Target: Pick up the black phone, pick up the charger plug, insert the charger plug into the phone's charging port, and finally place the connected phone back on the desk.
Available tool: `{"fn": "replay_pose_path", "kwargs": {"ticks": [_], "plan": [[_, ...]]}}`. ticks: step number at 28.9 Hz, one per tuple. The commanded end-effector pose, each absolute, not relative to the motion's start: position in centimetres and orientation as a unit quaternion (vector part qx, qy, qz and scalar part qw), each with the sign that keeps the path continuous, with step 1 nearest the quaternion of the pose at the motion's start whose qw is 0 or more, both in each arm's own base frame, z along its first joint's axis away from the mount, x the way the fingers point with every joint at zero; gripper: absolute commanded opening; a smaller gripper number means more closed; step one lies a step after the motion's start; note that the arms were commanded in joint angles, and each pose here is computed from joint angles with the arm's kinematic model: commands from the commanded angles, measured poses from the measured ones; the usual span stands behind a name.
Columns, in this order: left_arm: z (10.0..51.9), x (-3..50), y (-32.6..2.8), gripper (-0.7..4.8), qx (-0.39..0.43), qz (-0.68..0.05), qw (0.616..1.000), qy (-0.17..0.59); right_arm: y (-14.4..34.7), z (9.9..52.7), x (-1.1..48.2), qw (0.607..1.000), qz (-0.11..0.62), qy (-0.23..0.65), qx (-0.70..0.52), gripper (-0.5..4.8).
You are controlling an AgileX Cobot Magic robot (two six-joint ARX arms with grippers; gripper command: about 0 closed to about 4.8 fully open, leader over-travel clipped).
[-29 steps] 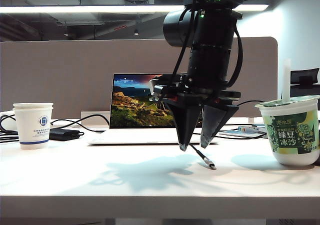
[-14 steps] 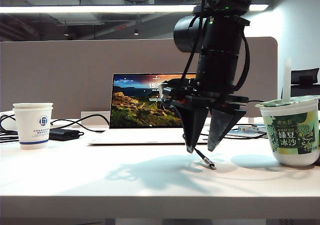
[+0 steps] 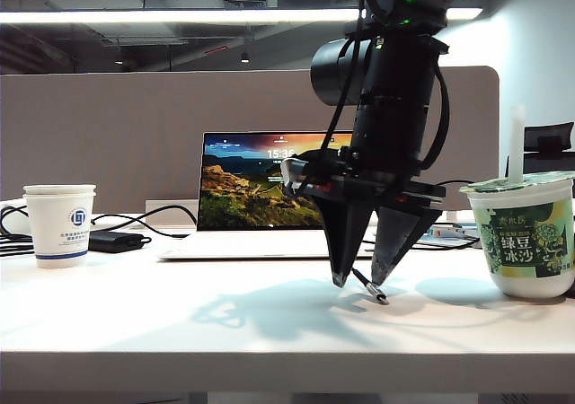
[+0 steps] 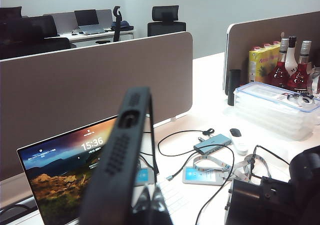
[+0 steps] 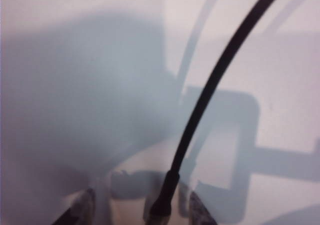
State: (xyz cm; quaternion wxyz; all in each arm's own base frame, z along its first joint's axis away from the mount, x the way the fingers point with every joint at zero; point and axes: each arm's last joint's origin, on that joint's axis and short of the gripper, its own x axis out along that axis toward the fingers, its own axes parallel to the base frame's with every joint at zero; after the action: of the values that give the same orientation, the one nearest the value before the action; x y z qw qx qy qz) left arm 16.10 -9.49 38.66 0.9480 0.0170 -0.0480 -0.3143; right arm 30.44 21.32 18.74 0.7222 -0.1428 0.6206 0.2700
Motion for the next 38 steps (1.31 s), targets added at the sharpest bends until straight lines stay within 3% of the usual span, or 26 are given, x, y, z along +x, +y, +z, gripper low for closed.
{"fn": "replay_pose_path", "kwargs": {"ticks": [1, 15, 18, 22, 23, 36, 38], "plan": [[39.40, 15.86, -9.35, -0.07, 0.013, -0.315, 0.946, -0.075, 21.40, 18.66, 30.46, 0.721, 0.273, 0.621, -0.143, 2.39], [39.40, 15.86, -9.35, -0.07, 0.013, -0.315, 0.946, -0.075, 21.31, 18.28, 30.35, 0.712, 0.265, 0.635, -0.142, 2.30], [39.40, 15.86, -9.35, -0.07, 0.013, -0.315, 0.946, -0.075, 21.29, 18.28, 30.32, 0.711, 0.265, 0.636, -0.142, 1.79], [39.40, 15.86, -9.35, -0.07, 0.013, -0.315, 0.946, -0.075, 21.26, 18.25, 30.28, 0.709, 0.264, 0.639, -0.143, -0.03], [39.40, 15.86, -9.35, -0.07, 0.013, -0.315, 0.946, -0.075, 21.26, 18.26, 30.28, 0.709, 0.264, 0.638, -0.143, -0.07], [39.39, 15.86, -9.35, -0.07, 0.013, -0.315, 0.946, -0.074, 21.45, 18.42, 30.51, 0.718, 0.272, 0.626, -0.136, 0.01], [39.39, 15.86, -9.35, -0.07, 0.013, -0.315, 0.946, -0.074, 21.57, 18.42, 30.43, 0.711, 0.289, 0.630, -0.121, 1.21]]}}
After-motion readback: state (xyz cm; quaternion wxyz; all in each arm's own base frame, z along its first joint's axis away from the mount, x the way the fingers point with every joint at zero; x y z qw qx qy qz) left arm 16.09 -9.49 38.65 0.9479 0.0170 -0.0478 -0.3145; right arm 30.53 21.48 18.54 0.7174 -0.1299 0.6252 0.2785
